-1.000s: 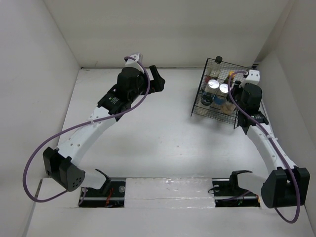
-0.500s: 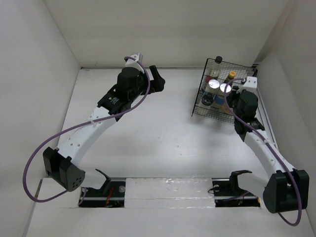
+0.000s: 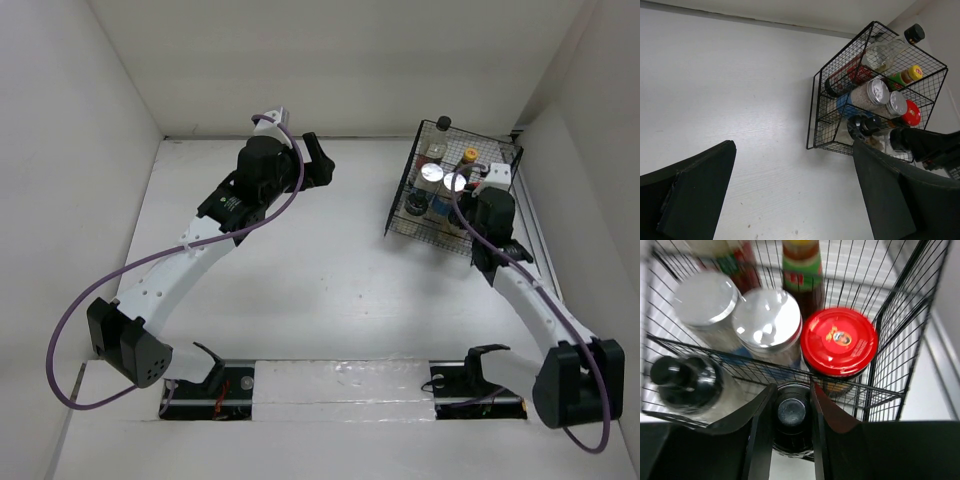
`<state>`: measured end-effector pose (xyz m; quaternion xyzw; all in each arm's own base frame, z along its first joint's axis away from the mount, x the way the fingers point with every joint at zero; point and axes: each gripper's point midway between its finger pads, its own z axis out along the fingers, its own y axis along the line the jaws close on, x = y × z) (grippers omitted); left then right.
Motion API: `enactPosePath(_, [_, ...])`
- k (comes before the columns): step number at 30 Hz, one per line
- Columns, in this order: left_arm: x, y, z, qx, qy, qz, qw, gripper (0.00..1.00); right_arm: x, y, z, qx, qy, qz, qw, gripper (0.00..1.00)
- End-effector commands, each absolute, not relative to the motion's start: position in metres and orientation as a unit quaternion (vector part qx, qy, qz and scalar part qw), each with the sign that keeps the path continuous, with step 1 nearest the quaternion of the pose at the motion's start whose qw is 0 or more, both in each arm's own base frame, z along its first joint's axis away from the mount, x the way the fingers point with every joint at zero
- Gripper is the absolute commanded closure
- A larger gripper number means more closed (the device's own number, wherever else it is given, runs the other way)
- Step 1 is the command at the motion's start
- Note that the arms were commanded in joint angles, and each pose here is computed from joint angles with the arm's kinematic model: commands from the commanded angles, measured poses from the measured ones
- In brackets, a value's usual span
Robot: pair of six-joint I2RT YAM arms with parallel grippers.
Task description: Organize the condiment bottles
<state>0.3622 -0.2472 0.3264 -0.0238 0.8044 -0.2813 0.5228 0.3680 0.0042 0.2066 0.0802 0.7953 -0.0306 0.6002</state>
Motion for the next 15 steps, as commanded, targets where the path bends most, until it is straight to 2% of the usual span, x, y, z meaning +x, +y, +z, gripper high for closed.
enactPosePath(1, [0.359, -0.248, 0.342, -0.025, 0.789, -0.298, 0.537, 0.0, 0.37, 0.005, 0.177, 0.071, 0.838, -0.018, 0.54, 0.86])
enactPosePath(3, [0.359, -0.248, 0.342, -0.025, 0.789, -0.298, 0.537, 0.0, 0.375, 0.005, 0.171, 0.075, 0.847, -0.012, 0.526, 0.85])
enactPosePath(6, [0.36, -0.248, 0.342, -0.021, 0.789, -0.295, 0.538, 0.0, 0.376, 0.009, 0.169, 0.069, 0.851, -0.003, 0.52, 0.67])
enactPosePath(7, [0.36, -0.248, 0.346, -0.022, 0.786, -0.297, 0.541, 0.0, 0.375, 0.009, 0.17, 0.073, 0.854, -0.002, 0.515, 0.42])
enactPosePath(8, [0.359, -0.245, 0.35, -0.025, 0.783, -0.296, 0.546, 0.0, 0.372, 0.009, 0.167, 0.072, 0.858, -0.003, 0.509, 0.42])
enactPosePath(9, [0.358, -0.245, 0.348, -0.024, 0.786, -0.294, 0.543, 0.0, 0.374, 0.012, 0.173, 0.069, 0.857, 0.003, 0.511, 0.21])
enactPosePath(11, [0.356, -0.244, 0.352, -0.025, 0.783, -0.296, 0.546, 0.0, 0.371, 0.015, 0.19, 0.068, 0.853, 0.015, 0.518, 0.05])
enactPosePath(12, [0.357, -0.244, 0.357, -0.025, 0.78, -0.299, 0.549, 0.0, 0.372, 0.017, 0.217, 0.067, 0.838, 0.023, 0.542, 0.0])
enactPosePath(15, [0.359, -0.24, 0.369, -0.03, 0.771, -0.295, 0.563, 0.0, 0.366, 0.021, 0.259, 0.06, 0.823, 0.037, 0.564, 0.0])
